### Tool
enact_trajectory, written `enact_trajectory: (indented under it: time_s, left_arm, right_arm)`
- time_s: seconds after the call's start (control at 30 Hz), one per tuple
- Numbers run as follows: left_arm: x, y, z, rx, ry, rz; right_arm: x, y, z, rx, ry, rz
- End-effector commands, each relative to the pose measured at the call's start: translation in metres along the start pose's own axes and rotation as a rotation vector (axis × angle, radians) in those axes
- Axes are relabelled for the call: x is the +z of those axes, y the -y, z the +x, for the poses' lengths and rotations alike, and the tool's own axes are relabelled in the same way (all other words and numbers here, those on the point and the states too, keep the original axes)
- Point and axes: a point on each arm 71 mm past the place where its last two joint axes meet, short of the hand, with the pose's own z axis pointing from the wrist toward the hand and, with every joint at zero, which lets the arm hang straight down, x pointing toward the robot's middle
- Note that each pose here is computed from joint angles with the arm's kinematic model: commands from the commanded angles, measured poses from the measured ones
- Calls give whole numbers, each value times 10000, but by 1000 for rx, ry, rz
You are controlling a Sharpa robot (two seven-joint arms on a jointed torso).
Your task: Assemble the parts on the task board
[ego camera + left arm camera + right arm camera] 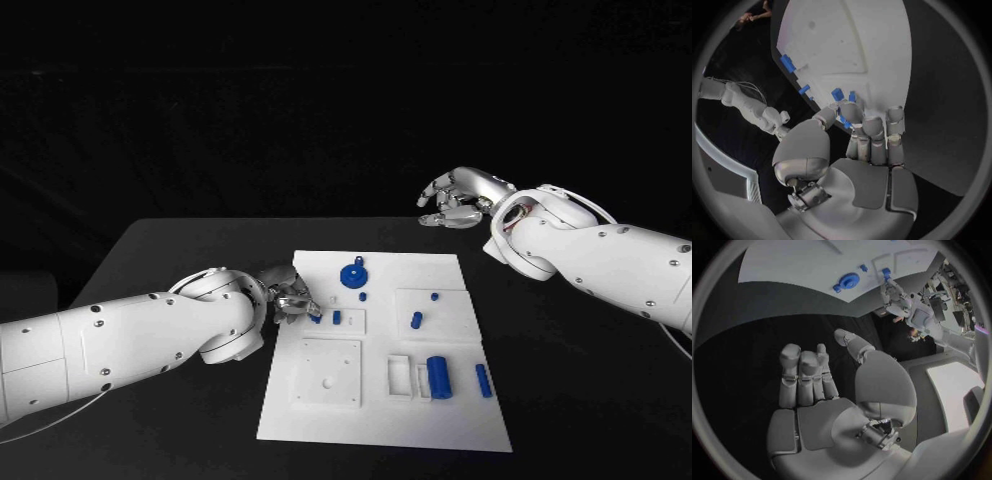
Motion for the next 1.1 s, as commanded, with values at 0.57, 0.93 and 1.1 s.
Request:
enact_trajectory:
  time_s: [0.57, 0.93, 1.1]
  left_arm:
    - [-5, 32, 25, 13, -14, 16]
    - [-6, 34, 48, 46, -39, 17]
    - [-3, 47, 67, 75, -30, 29]
  right_arm:
    - [-4, -7, 1, -4, -8, -8]
    - [-6, -1, -1, -4, -8, -6]
    - [0, -3, 2, -4, -8, -7]
